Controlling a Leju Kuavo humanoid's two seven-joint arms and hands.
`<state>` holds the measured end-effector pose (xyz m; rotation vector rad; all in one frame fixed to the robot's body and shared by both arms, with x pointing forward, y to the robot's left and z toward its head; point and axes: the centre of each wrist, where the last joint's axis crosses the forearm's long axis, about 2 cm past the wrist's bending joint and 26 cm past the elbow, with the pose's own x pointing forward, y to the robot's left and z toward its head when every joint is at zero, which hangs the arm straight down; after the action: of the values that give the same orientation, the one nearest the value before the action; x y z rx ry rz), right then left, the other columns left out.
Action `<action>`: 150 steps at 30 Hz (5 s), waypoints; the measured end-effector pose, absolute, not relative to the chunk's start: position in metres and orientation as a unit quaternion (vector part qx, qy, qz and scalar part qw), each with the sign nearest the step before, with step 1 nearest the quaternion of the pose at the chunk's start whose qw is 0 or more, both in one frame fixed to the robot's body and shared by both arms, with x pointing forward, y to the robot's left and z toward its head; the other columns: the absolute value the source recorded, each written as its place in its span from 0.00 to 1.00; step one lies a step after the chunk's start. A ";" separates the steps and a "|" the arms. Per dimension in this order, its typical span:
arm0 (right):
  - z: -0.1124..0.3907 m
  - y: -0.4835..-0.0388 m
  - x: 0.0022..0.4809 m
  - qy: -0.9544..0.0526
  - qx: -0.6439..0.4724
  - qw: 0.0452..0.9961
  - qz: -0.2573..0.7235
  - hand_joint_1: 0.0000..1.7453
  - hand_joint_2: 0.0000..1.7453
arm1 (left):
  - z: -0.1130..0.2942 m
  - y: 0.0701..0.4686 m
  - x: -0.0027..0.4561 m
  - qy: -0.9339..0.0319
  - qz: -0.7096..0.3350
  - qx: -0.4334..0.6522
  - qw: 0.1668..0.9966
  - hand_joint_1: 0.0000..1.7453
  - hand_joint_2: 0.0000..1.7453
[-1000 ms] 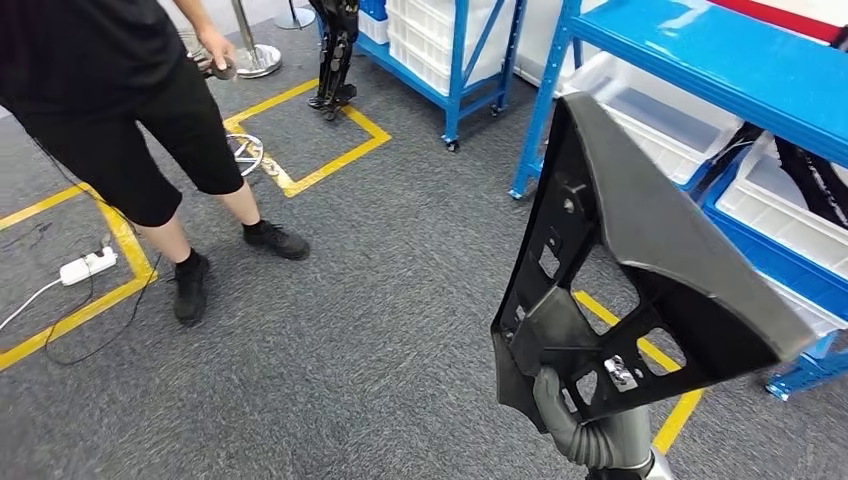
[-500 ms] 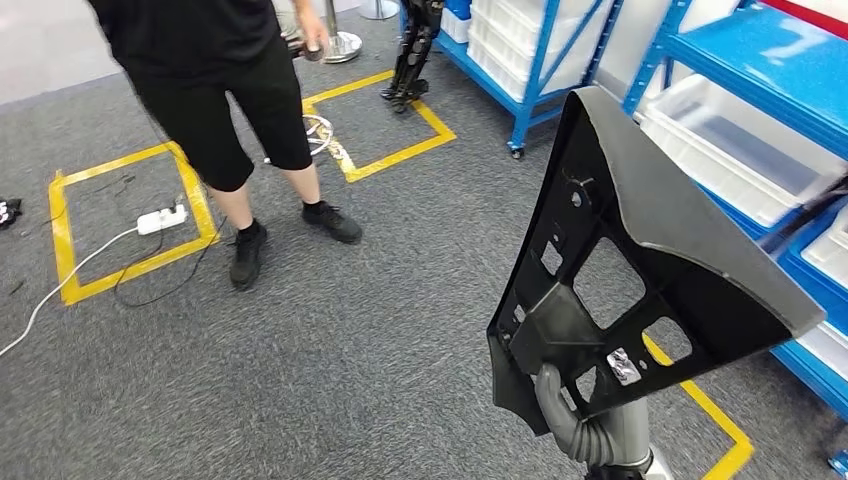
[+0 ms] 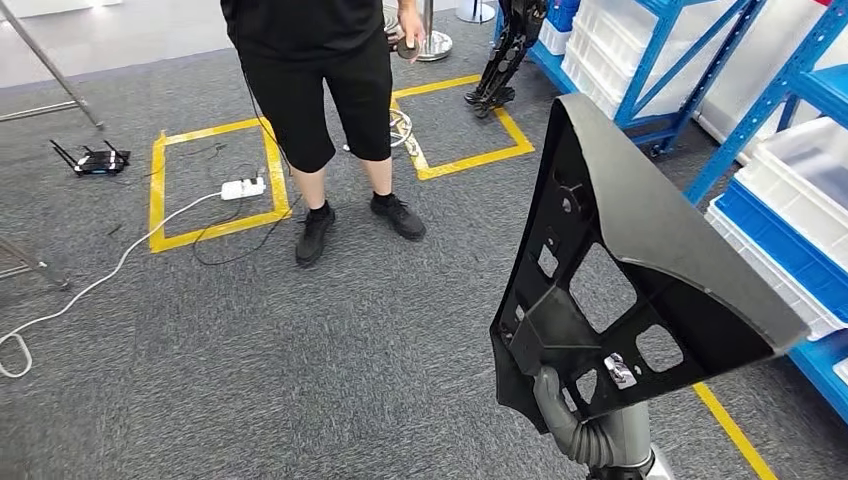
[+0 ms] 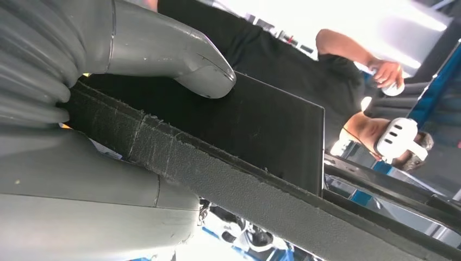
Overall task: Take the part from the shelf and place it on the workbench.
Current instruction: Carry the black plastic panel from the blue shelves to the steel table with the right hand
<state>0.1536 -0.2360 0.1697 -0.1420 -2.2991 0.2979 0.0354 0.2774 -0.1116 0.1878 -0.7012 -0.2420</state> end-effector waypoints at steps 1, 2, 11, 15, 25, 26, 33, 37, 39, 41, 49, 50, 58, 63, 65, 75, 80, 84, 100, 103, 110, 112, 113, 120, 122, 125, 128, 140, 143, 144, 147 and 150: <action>0.170 -0.236 0.154 -0.908 -0.056 0.398 0.118 1.00 1.00 | -0.112 0.278 0.034 -0.341 -0.118 0.090 0.928 0.00 1.00; 0.170 -0.236 0.154 -0.908 -0.056 0.398 0.118 1.00 1.00 | -0.112 0.278 0.033 -0.340 -0.118 0.089 0.929 0.00 1.00; 0.169 -0.235 0.154 -0.907 -0.053 0.400 0.117 1.00 1.00 | -0.112 0.277 0.031 -0.331 -0.108 0.059 0.936 0.00 1.00; 0.169 -0.234 0.154 -0.907 -0.053 0.402 0.115 1.00 1.00 | -0.112 0.280 0.032 -0.327 -0.103 0.061 0.938 0.00 1.00; 0.167 -0.234 0.153 -0.905 -0.053 0.405 0.115 1.00 1.00 | -0.112 0.280 0.033 -0.325 -0.102 0.060 0.938 0.00 1.00; 0.167 -0.234 0.153 -0.905 -0.053 0.406 0.115 1.00 1.00 | -0.112 0.280 0.032 -0.325 -0.102 0.060 0.938 0.00 1.00; 0.166 -0.233 0.152 -0.904 -0.051 0.410 0.110 1.00 1.00 | -0.113 0.284 0.026 -0.325 -0.093 0.066 0.939 0.00 1.00; 0.163 -0.232 0.148 -0.902 -0.047 0.418 0.100 1.00 1.00 | -0.113 0.288 0.023 -0.326 -0.092 0.062 0.939 0.00 1.00; 0.161 -0.232 0.147 -0.900 -0.045 0.422 0.096 1.00 1.00 | -0.113 0.291 0.023 -0.324 -0.089 0.056 0.940 0.00 1.00; 0.159 -0.232 0.148 -0.900 -0.044 0.424 0.095 1.00 1.00 | -0.113 0.293 0.022 -0.319 -0.081 0.047 0.943 0.00 1.00; 0.160 -0.231 0.147 -0.899 -0.053 0.422 0.108 1.00 1.00 | -0.113 0.284 0.028 -0.314 -0.060 0.037 0.947 0.00 1.00; 0.161 -0.231 0.146 -0.898 -0.054 0.423 0.107 1.00 1.00 | -0.113 0.281 0.028 -0.314 -0.061 0.036 0.947 0.00 1.00; 0.160 -0.235 0.135 -0.886 -0.079 0.442 0.116 1.00 1.00 | -0.112 0.265 0.030 -0.272 -0.101 0.035 0.956 0.00 1.00; 0.164 -0.236 0.142 -0.893 -0.074 0.428 0.122 1.00 1.00 | -0.112 0.262 0.032 -0.270 -0.106 0.044 0.956 0.00 1.00; 0.166 -0.236 0.144 -0.895 -0.074 0.422 0.125 1.00 1.00 | -0.112 0.262 0.031 -0.271 -0.104 0.052 0.956 0.00 1.00; 0.168 -0.237 0.144 -0.899 -0.073 0.414 0.123 1.00 1.00 | -0.111 0.261 0.036 -0.298 -0.089 0.071 0.948 0.00 1.00; 0.171 -0.237 0.148 -0.906 -0.061 0.402 0.117 1.00 1.00 | -0.111 0.262 0.039 -0.312 -0.070 0.068 0.945 0.00 1.00; 0.171 -0.238 0.151 -0.909 -0.055 0.397 0.118 1.00 1.00 | -0.110 0.262 0.042 -0.317 -0.061 0.066 0.944 0.00 1.00; 0.166 -0.236 0.154 -0.910 -0.047 0.399 0.106 1.00 1.00 | -0.111 0.267 0.036 -0.305 -0.051 0.085 0.947 0.00 1.00; 0.165 -0.235 0.154 -0.910 -0.045 0.400 0.101 1.00 1.00 | -0.112 0.269 0.034 -0.304 -0.053 0.089 0.947 0.00 1.00; 0.164 -0.235 0.154 -0.909 -0.048 0.403 0.096 1.00 1.00 | -0.111 0.273 0.037 -0.303 -0.052 0.090 0.947 0.00 1.00; 0.164 -0.235 0.154 -0.909 -0.048 0.403 0.096 1.00 1.00 | -0.111 0.273 0.037 -0.302 -0.051 0.089 0.948 0.00 1.00; 0.164 -0.235 0.154 -0.909 -0.048 0.403 0.096 1.00 1.00 | -0.111 0.273 0.037 -0.302 -0.051 0.089 0.948 0.00 1.00; 0.164 -0.235 0.154 -0.909 -0.048 0.403 0.096 1.00 1.00 | -0.111 0.273 0.037 -0.301 -0.051 0.089 0.948 0.00 1.00; 0.163 -0.235 0.153 -0.908 -0.050 0.404 0.096 1.00 1.00 | -0.111 0.273 0.037 -0.301 -0.051 0.087 0.948 0.00 1.00; 0.161 -0.237 0.151 -0.906 -0.055 0.409 0.097 1.00 1.00 | -0.111 0.273 0.037 -0.299 -0.050 0.083 0.949 0.00 1.00; 0.160 -0.237 0.150 -0.905 -0.058 0.409 0.099 1.00 1.00 | -0.112 0.274 0.035 -0.295 -0.051 0.084 0.950 0.00 1.00; 0.162 -0.237 0.153 -0.904 -0.060 0.412 0.097 1.00 1.00 | -0.112 0.272 0.034 -0.297 -0.049 0.085 0.950 0.00 1.00; 0.163 -0.237 0.153 -0.903 -0.060 0.416 0.091 1.00 1.00 | -0.112 0.272 0.036 -0.298 -0.046 0.085 0.950 0.00 1.00; 0.162 -0.237 0.153 -0.902 -0.060 0.418 0.090 1.00 1.00 | -0.111 0.272 0.037 -0.299 -0.045 0.085 0.949 0.00 1.00; 0.161 -0.237 0.152 -0.899 -0.061 0.424 0.089 1.00 1.00 | -0.111 0.271 0.038 -0.299 -0.044 0.083 0.950 0.00 1.00; 0.161 -0.237 0.152 -0.898 -0.061 0.426 0.087 1.00 1.00 | -0.111 0.270 0.037 -0.300 -0.043 0.079 0.950 0.00 1.00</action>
<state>0.1520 -0.2367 0.1610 -0.1528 -2.2460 0.2180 0.0373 0.2699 -0.1114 0.1614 -0.6107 -0.0875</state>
